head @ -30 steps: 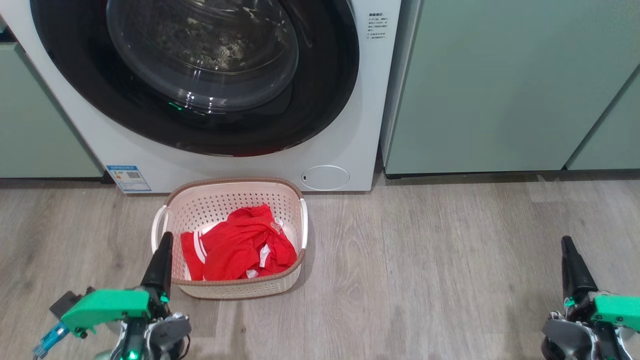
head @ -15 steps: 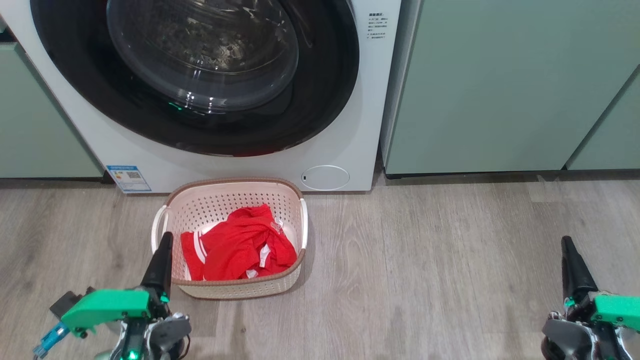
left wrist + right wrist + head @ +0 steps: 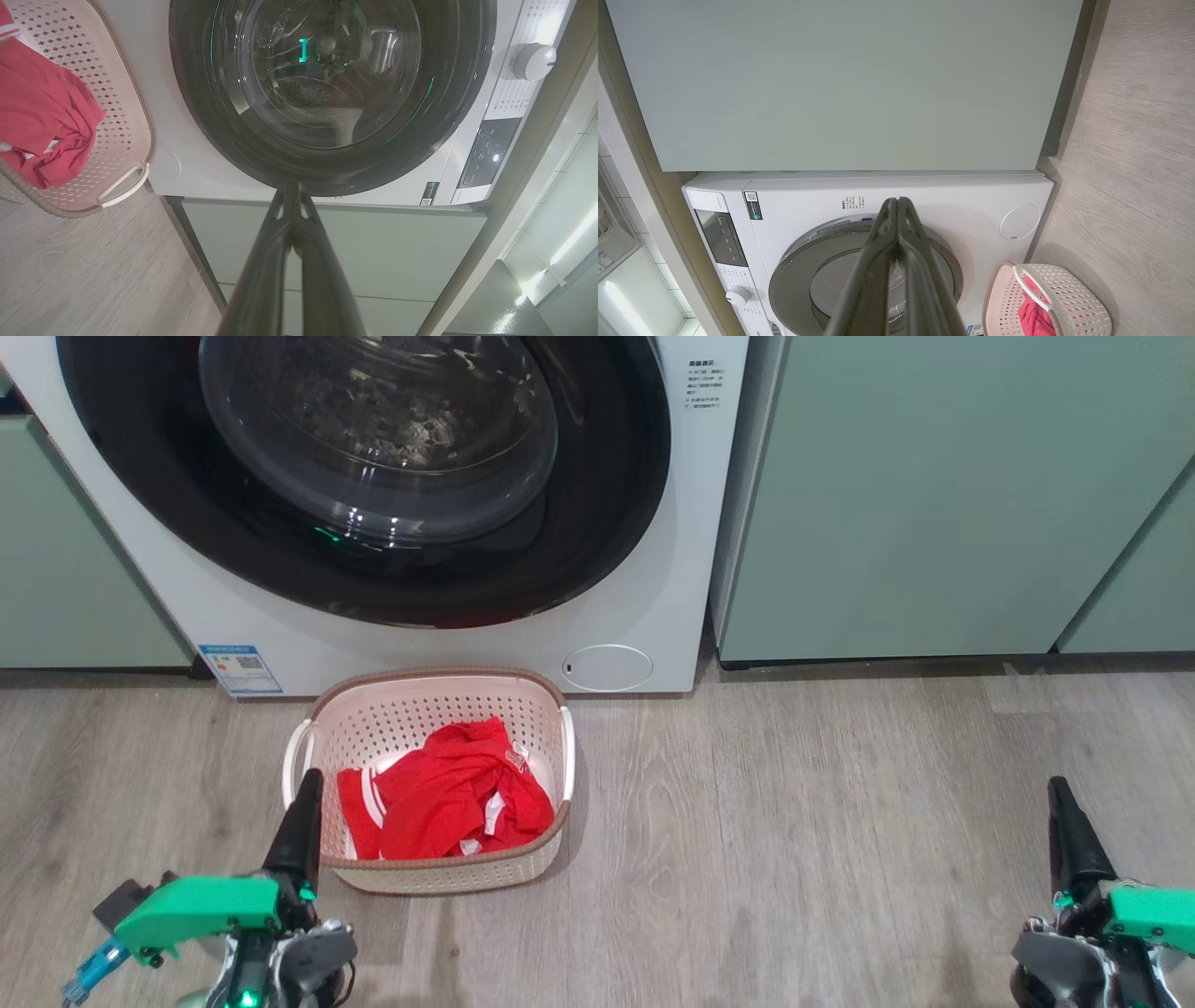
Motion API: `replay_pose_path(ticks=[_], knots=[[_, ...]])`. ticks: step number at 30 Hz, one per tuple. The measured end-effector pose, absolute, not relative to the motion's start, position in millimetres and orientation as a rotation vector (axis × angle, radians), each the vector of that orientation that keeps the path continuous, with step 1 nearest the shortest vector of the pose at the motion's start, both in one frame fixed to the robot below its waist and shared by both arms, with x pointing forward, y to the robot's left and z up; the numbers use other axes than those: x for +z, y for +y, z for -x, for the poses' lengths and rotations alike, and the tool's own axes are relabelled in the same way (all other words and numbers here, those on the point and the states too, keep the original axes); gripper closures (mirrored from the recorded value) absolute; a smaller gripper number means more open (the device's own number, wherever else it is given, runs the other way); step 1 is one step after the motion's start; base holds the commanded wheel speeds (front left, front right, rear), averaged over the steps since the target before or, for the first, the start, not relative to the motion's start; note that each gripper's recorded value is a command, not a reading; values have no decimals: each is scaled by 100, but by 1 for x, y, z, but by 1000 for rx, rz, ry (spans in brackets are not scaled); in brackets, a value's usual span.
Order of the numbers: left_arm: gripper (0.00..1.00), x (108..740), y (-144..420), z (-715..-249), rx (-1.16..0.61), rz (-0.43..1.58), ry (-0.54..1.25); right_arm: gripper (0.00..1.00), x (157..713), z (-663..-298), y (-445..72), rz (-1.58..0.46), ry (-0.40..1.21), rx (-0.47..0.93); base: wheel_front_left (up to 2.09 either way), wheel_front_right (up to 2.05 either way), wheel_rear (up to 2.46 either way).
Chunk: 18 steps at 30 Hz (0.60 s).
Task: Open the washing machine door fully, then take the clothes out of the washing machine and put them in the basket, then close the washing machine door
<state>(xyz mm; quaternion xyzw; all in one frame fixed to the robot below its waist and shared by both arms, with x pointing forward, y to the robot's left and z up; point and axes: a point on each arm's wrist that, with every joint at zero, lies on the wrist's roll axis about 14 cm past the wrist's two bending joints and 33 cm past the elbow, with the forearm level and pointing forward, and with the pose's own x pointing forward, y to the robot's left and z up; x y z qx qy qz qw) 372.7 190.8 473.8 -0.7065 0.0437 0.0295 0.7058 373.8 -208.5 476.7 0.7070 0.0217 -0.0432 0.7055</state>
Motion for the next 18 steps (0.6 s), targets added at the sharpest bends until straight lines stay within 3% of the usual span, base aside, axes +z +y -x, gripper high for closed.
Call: replay_pose_path(ticks=[18], knots=[[100, 474, 191, -373, 66, 1570, 97, 100, 477, -374, -208, -1572, 48, -96, 0, 0, 0]])
